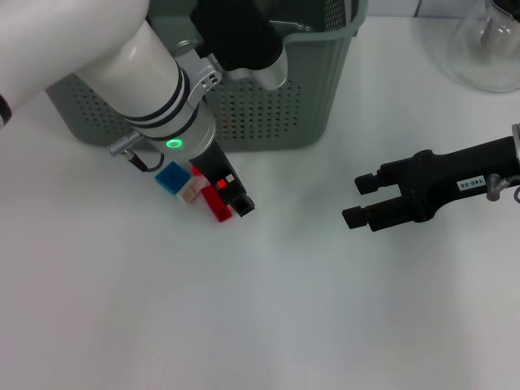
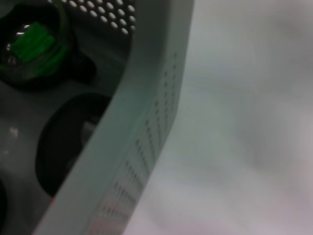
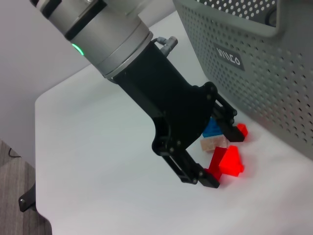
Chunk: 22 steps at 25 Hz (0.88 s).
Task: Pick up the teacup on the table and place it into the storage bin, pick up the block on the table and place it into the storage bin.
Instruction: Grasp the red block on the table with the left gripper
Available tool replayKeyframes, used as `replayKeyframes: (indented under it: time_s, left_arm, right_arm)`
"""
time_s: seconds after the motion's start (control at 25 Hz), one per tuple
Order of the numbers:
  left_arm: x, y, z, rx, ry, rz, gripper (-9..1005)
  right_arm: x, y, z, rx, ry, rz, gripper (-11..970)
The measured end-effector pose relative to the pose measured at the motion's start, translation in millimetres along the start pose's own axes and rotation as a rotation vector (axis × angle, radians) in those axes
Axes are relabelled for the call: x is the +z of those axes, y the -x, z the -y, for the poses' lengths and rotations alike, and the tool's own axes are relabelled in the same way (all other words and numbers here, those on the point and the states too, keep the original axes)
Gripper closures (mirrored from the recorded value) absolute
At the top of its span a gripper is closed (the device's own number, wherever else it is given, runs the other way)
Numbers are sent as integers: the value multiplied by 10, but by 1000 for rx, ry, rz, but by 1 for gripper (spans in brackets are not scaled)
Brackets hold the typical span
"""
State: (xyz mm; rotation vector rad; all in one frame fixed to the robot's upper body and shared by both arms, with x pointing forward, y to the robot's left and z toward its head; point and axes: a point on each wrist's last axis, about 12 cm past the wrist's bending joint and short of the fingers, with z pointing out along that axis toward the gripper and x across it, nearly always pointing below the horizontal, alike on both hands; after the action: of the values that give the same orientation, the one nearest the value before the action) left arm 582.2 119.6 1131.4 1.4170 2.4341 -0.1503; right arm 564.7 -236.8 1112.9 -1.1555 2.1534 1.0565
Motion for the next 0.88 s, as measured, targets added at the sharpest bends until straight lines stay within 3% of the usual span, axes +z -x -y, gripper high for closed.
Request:
replayKeyframes:
  time_s: [0.88]
  left_arm:
    - [101, 23, -53, -4, 23, -14, 230]
  right_arm:
    - [-3, 24, 10, -8, -5, 1, 164]
